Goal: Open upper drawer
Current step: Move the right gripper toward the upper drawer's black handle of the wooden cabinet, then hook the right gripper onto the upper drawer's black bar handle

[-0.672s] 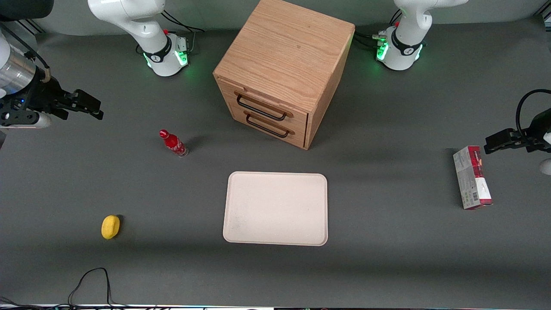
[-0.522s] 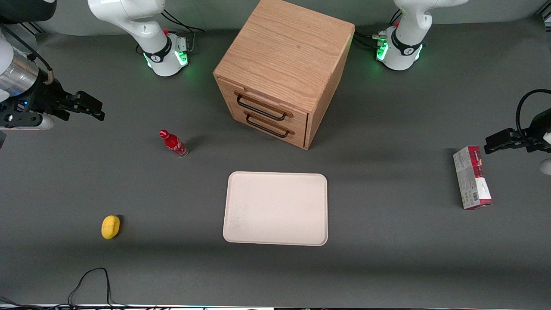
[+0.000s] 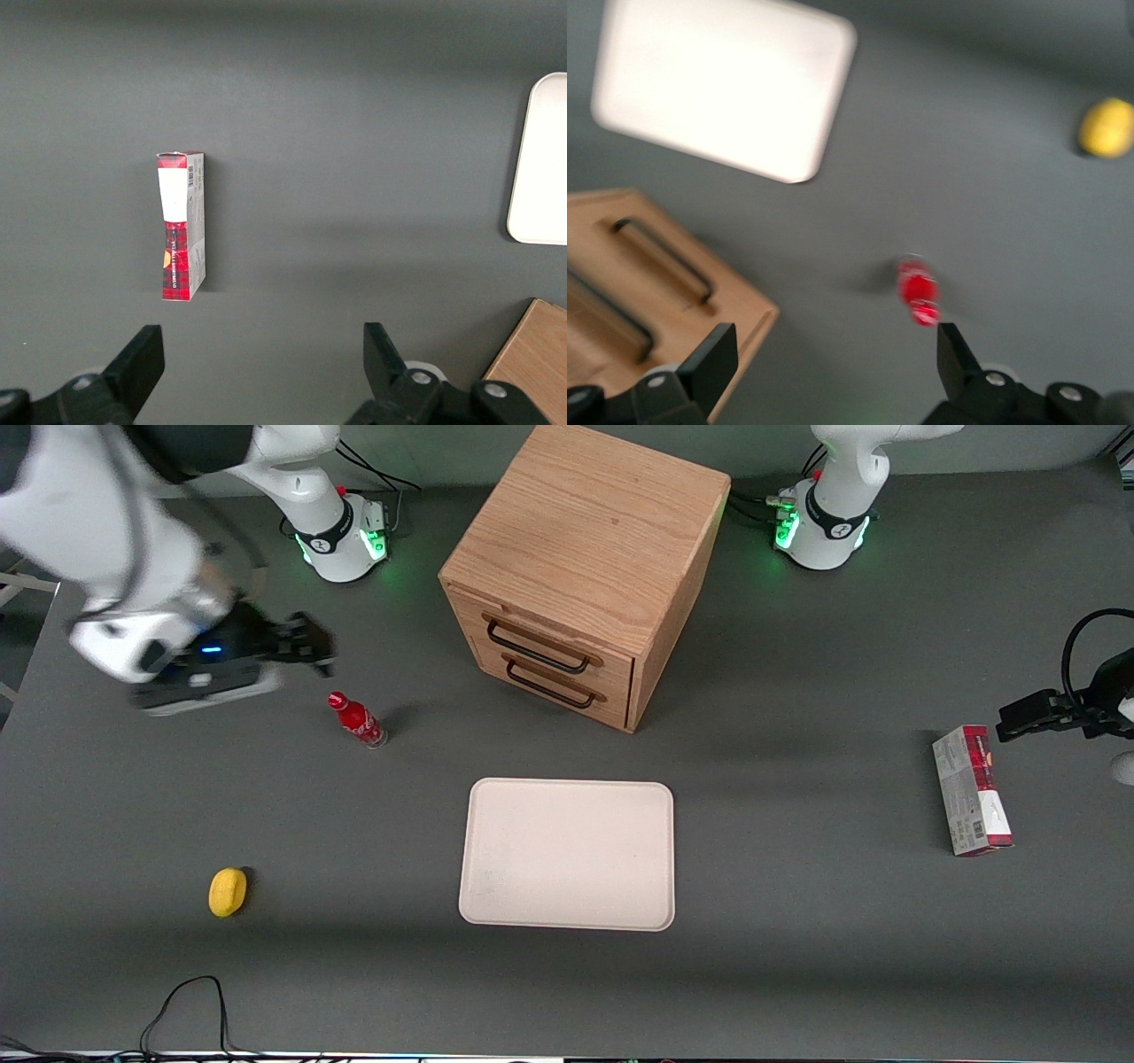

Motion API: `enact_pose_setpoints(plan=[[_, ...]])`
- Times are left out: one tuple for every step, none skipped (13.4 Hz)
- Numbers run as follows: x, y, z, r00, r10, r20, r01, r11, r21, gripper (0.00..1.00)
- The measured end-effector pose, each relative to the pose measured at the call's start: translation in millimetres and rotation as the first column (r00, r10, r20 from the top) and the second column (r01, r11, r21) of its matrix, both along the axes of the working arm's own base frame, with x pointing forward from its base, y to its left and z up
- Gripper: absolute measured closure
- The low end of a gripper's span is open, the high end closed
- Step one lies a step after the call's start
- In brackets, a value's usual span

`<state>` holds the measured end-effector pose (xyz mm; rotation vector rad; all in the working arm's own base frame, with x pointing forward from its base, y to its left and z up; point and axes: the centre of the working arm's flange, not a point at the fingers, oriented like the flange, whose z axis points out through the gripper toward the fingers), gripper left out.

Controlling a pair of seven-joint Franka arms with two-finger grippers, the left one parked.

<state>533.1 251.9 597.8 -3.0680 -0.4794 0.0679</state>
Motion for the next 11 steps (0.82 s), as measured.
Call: enact_pose_setpoints(plan=[[-9.7, 35.6, -4.3, 0.997, 0.073, -0.01, -0.073, 0.997, 0.016, 0.0], [-21.7, 67.6, -4.4, 0.988, 0.151, -0.013, -0.151, 0.988, 0.037, 0.0], [-33.6, 92.5, -2.1, 0.972, 0.236, -0.015, -0.235, 0.97, 0.062, 0.0], [-44.9, 111.2, -0.7, 0.949, 0.314, -0.027, -0.309, 0.945, 0.105, 0.0], [-52.4, 122.5, -2.7, 0.924, 0.379, -0.054, -0.365, 0.914, 0.175, 0.0], [-53.3, 128.2, -9.1, 0.897, 0.436, -0.073, -0.407, 0.88, 0.245, 0.0], [-47.9, 130.3, -22.5, 0.872, 0.481, -0.089, -0.44, 0.851, 0.287, 0.0], [-39.3, 131.9, -43.4, 0.847, 0.519, -0.112, -0.465, 0.827, 0.315, 0.0], [-30.4, 134.1, -69.0, 0.822, 0.553, -0.136, -0.485, 0.805, 0.342, 0.0], [-22.0, 136.9, -97.9, 0.799, 0.581, -0.155, -0.499, 0.784, 0.368, 0.0], [-16.4, 140.3, -124.6, 0.784, 0.597, -0.168, -0.504, 0.771, 0.389, 0.0]])
